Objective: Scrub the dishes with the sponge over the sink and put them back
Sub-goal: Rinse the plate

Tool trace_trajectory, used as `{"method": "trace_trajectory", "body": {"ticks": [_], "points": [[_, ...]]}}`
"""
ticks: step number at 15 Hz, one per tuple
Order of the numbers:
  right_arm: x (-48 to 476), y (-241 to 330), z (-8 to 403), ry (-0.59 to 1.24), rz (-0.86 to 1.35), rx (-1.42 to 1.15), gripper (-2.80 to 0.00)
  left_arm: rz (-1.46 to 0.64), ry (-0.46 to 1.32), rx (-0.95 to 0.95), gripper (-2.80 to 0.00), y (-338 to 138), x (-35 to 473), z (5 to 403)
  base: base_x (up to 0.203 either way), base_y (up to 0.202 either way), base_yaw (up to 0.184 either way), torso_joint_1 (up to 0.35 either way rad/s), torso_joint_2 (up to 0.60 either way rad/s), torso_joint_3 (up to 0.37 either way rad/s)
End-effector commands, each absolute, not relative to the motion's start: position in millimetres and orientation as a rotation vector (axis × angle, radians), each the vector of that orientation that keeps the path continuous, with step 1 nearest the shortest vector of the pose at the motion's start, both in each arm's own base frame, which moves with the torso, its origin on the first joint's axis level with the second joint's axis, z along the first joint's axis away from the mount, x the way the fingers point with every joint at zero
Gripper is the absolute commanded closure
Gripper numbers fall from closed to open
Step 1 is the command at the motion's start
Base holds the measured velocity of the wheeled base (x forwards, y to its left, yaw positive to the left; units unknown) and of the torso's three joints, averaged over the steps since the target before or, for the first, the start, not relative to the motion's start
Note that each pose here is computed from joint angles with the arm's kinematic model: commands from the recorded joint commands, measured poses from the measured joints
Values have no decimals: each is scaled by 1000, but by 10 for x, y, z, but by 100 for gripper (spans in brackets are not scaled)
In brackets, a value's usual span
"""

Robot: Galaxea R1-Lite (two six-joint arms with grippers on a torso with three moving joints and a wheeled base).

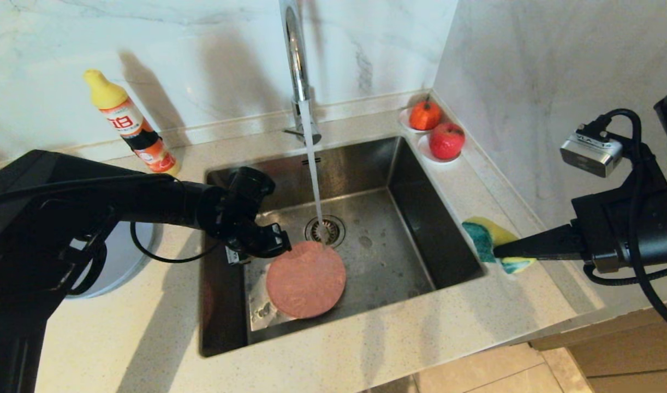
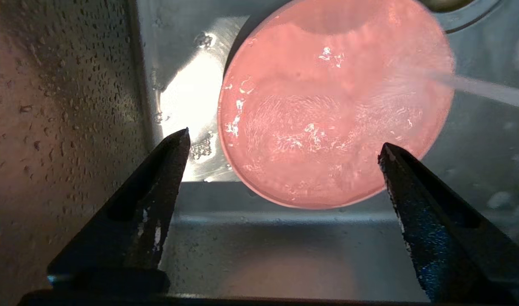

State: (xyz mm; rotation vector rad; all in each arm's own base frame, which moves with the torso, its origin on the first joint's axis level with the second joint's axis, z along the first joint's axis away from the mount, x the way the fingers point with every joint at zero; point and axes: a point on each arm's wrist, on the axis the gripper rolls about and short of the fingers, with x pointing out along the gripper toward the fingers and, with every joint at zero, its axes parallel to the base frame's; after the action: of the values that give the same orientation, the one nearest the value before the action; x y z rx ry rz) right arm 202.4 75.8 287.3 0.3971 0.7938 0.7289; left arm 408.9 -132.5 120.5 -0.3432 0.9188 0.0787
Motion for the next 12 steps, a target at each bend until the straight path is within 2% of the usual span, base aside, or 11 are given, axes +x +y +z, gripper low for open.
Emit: {"method": "trace_trajectory", "body": {"ticks": [1,12], "points": [[2030,758,2865,800,728,401,0,83,930,-337,-280,-1335,4106,1149,0,0,0,0,0,0],[2026,747,2861,799,725,403,0,68,956,-308,-280,-1382,4156,1013,0,0,0,0,0,0]]}}
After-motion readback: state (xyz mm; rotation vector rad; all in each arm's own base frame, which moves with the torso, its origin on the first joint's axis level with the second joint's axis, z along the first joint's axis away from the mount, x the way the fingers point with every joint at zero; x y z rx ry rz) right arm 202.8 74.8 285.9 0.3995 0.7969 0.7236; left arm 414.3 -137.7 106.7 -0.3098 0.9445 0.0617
